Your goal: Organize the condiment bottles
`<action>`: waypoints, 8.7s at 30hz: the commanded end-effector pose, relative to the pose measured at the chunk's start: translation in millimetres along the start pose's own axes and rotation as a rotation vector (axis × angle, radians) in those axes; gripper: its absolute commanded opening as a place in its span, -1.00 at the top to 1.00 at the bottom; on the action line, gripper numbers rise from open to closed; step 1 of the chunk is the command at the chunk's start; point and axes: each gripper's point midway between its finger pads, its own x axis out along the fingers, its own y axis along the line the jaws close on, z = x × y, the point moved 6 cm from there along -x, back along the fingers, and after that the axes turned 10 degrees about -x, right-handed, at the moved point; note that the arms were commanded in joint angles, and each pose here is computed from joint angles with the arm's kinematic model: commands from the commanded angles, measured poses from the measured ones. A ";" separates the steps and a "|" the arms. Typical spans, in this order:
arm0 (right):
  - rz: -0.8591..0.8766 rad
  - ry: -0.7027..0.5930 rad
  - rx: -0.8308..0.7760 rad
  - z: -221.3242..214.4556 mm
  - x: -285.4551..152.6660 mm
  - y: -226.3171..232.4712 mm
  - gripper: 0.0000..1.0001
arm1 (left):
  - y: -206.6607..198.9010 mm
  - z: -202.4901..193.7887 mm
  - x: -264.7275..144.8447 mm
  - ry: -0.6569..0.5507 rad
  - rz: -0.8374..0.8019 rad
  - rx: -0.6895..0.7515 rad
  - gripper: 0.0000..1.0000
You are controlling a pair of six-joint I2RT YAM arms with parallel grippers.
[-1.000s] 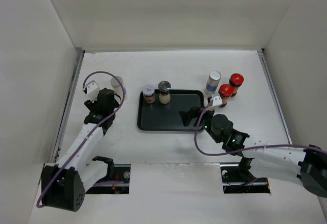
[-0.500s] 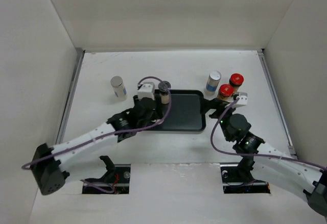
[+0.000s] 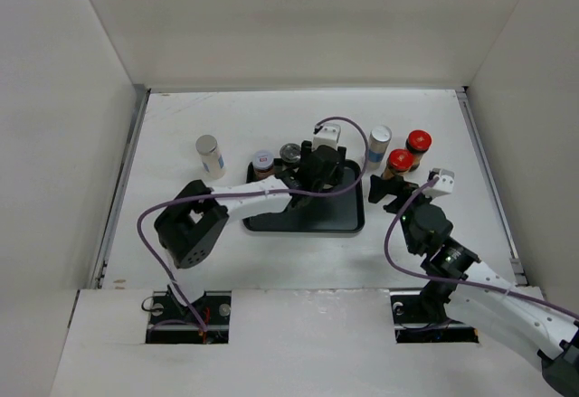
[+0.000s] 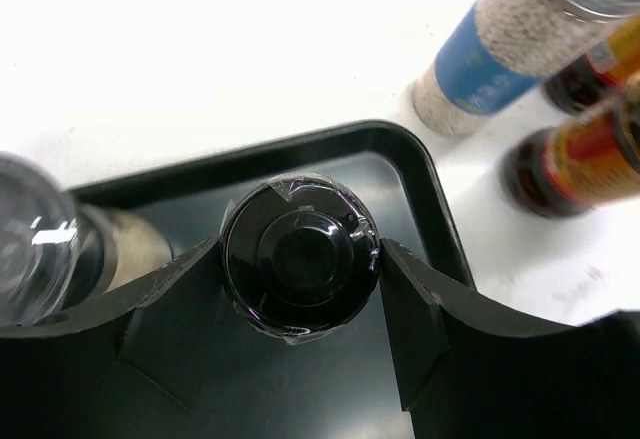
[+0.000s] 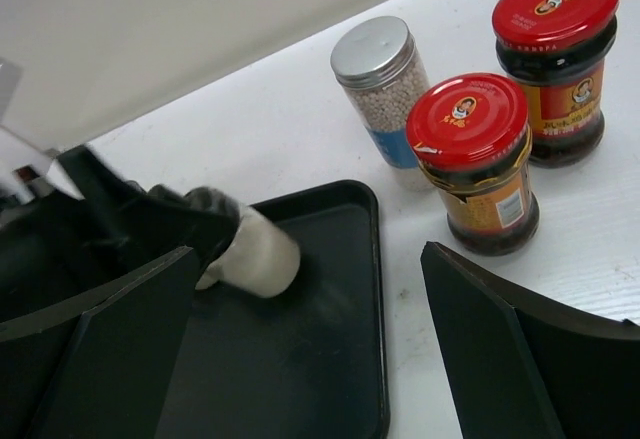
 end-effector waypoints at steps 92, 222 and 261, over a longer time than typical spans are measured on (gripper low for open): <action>-0.109 0.177 -0.297 -16.0 93.9 39.9 -0.22 | 201.6 22.8 -153.9 -0.662 0.127 -0.453 -0.66; 0.017 0.003 -0.163 47.8 117.4 81.8 -1.00 | 187.5 52.8 -155.9 -0.630 0.176 -0.468 -0.84; 0.390 0.134 -0.042 -48.6 0.6 89.5 -0.67 | 236.1 133.4 -119.7 -0.445 0.581 -0.242 0.30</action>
